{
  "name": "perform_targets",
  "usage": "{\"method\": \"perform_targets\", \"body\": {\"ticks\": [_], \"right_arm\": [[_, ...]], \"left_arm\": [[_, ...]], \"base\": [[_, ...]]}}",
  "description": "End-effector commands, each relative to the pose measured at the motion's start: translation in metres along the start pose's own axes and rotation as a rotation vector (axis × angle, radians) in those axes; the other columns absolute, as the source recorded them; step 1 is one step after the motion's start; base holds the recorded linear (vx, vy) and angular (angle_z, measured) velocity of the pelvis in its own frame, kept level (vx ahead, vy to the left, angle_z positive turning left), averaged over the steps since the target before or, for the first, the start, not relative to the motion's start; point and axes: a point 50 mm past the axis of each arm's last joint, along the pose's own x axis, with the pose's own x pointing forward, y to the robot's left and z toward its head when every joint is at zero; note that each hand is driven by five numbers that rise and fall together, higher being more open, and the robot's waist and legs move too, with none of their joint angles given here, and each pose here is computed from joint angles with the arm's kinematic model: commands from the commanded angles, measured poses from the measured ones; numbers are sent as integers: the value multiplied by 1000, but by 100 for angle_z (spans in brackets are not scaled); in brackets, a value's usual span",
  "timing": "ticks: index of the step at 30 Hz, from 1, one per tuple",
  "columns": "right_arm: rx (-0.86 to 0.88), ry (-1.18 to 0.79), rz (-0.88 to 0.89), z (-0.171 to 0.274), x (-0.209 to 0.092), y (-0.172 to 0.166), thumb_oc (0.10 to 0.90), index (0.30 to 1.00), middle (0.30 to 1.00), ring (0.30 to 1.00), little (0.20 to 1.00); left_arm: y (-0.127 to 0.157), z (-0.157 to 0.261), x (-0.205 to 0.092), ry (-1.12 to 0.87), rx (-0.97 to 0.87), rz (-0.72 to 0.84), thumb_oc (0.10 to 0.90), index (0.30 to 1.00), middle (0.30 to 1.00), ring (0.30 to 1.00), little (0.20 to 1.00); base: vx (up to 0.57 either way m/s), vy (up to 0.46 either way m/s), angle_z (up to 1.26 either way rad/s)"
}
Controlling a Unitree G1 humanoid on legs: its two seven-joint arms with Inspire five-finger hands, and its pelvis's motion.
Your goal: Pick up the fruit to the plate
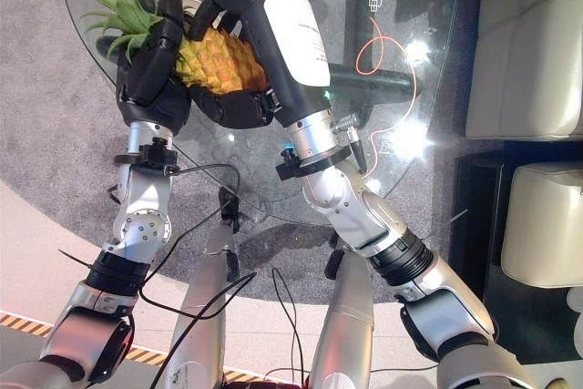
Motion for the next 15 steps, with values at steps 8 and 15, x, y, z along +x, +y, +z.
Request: {"method": "perform_targets", "body": {"ticks": [8, 15], "right_arm": [[97, -370, -147, 71, 26, -28, 800, 900, 900, 900, 900], [114, -354, -161, 69, 25, -29, 800, 900, 900, 900, 900]], "left_arm": [[-67, 33, 23, -232, -48, -349, 100, 300, 300, 300, 200], [-67, 35, 22, -248, -42, -339, 100, 300, 300, 300, 200]], "base": [[0, 0, 0], [0, 0, 0]]}}
